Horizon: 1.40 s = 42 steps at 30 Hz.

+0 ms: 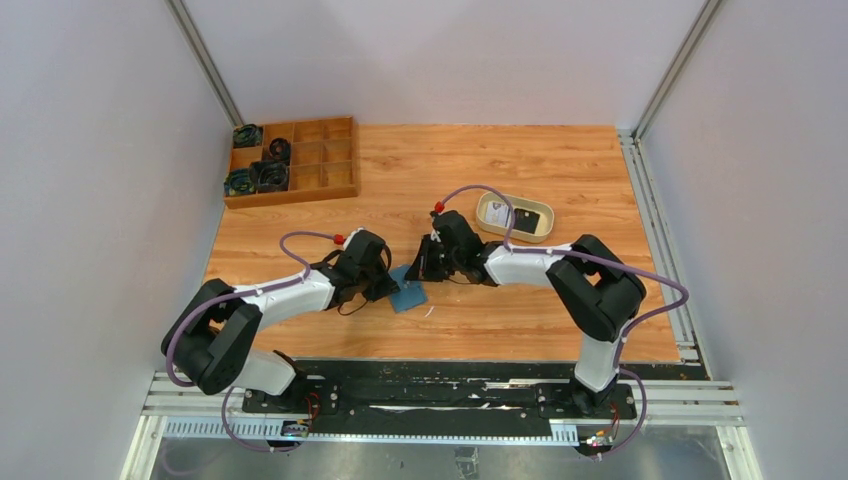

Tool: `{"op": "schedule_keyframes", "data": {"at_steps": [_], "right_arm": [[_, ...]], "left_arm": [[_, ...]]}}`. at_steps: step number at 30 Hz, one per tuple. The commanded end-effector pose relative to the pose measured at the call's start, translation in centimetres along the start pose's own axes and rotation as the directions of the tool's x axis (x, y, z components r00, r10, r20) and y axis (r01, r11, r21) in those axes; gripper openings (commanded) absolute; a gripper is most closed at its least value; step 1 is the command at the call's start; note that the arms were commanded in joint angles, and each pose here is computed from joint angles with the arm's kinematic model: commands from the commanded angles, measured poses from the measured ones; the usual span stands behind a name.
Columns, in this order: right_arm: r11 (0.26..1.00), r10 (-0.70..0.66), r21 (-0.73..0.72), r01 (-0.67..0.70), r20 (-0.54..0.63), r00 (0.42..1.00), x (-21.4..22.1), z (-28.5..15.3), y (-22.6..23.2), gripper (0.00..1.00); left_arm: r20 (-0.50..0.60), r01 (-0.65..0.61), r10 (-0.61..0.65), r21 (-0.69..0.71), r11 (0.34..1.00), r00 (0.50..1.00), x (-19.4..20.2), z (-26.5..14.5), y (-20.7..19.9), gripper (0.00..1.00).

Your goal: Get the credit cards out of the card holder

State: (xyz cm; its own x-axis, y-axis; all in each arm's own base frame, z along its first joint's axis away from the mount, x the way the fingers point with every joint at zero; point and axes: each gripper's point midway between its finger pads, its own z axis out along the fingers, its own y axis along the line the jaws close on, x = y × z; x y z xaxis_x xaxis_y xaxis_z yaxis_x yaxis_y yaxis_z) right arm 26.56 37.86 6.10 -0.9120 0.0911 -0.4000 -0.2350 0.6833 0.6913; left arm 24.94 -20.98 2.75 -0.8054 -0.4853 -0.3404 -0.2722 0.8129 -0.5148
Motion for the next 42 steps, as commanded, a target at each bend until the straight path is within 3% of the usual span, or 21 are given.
{"op": "schedule_keyframes", "data": {"at_steps": [1,26,42], "right_arm": [[0.999,-0.02,0.035,0.023,-0.077,0.997,2.1,0.9,-0.8,0.0],[0.994,-0.057,0.089,0.067,-0.104,0.993,2.6,2.9,-2.6,0.0],[0.996,-0.066,0.054,0.071,-0.086,0.994,2.4,2.7,-1.4,0.0]], "left_arm": [[-0.011,-0.012,0.011,-0.079,0.997,1.0,0.5,0.2,2.2,0.0],[-0.028,-0.026,0.025,-0.053,0.998,0.999,0.5,0.4,1.5,0.0],[-0.046,-0.019,0.016,-0.06,0.998,0.999,0.9,0.8,2.2,0.0]]}}
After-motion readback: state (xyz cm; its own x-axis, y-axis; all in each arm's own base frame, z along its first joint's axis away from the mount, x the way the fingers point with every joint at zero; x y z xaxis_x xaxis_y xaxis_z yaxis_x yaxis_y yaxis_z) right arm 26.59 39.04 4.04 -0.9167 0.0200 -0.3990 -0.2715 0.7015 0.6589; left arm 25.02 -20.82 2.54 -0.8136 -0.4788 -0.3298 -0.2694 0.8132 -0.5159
